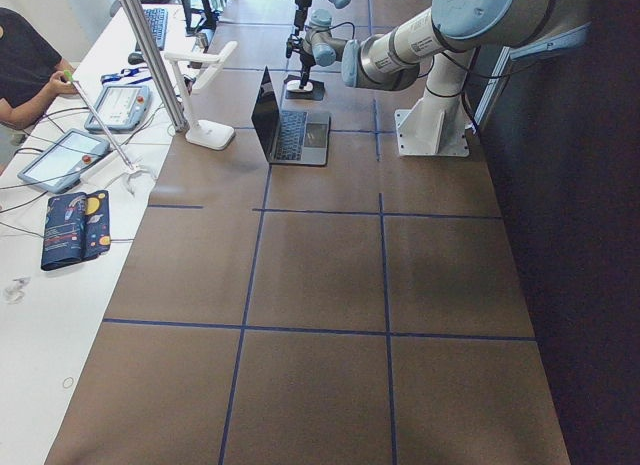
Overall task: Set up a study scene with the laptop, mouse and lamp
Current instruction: 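Carry the white mouse with the left gripper onto the black mouse pad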
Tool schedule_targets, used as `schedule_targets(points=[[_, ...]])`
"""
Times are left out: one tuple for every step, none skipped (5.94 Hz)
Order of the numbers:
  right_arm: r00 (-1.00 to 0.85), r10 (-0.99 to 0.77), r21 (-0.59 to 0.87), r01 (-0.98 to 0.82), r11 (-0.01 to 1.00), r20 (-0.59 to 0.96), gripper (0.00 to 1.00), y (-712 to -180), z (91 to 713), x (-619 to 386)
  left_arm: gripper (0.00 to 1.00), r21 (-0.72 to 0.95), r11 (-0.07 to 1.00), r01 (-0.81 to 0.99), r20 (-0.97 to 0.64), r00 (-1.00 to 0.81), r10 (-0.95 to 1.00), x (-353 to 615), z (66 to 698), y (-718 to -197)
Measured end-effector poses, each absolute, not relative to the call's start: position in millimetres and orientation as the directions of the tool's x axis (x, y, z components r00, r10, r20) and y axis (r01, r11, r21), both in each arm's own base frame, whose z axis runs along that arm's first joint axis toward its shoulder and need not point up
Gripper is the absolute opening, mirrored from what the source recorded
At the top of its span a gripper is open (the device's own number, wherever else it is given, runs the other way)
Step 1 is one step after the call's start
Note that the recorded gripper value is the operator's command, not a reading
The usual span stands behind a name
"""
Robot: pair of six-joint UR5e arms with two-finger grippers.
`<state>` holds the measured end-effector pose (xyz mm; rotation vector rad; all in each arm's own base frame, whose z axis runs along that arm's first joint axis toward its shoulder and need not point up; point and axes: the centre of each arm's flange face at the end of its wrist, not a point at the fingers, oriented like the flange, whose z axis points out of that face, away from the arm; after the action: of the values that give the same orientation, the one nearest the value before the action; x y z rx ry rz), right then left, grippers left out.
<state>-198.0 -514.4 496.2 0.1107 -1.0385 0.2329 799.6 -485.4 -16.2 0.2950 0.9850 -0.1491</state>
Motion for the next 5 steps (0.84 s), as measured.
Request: schedule_targets(points=[[0.485,0.137,-0.018,-0.243,0.97,0.863,1.0,-516,495,-199,1.0,0.176,0.949,0.262,-0.847,0.532,0.01,796,-26,-485],[0.487,0.136,-0.016,-0.243,0.97,0.863,1.0,-517,495,-199,1.0,0.163,0.947,0.277,-0.865,0.501,0.002,789,-42,-484],[0.492,0.134,-0.011,-0.246,0.969,0.86,1.0,-519,497,-198,1.0,0.144,0.945,0.293,-0.883,0.469,-0.011,777,-56,-481],[0.497,0.135,-0.007,-0.25,0.968,0.857,1.0,-521,499,-195,1.0,0.129,0.947,0.293,-0.894,0.449,-0.017,761,-58,-475],[0.497,0.139,-0.004,-0.262,0.965,0.856,1.0,-525,501,-186,1.0,0.118,0.953,0.279,-0.903,0.43,-0.014,735,-46,-467]])
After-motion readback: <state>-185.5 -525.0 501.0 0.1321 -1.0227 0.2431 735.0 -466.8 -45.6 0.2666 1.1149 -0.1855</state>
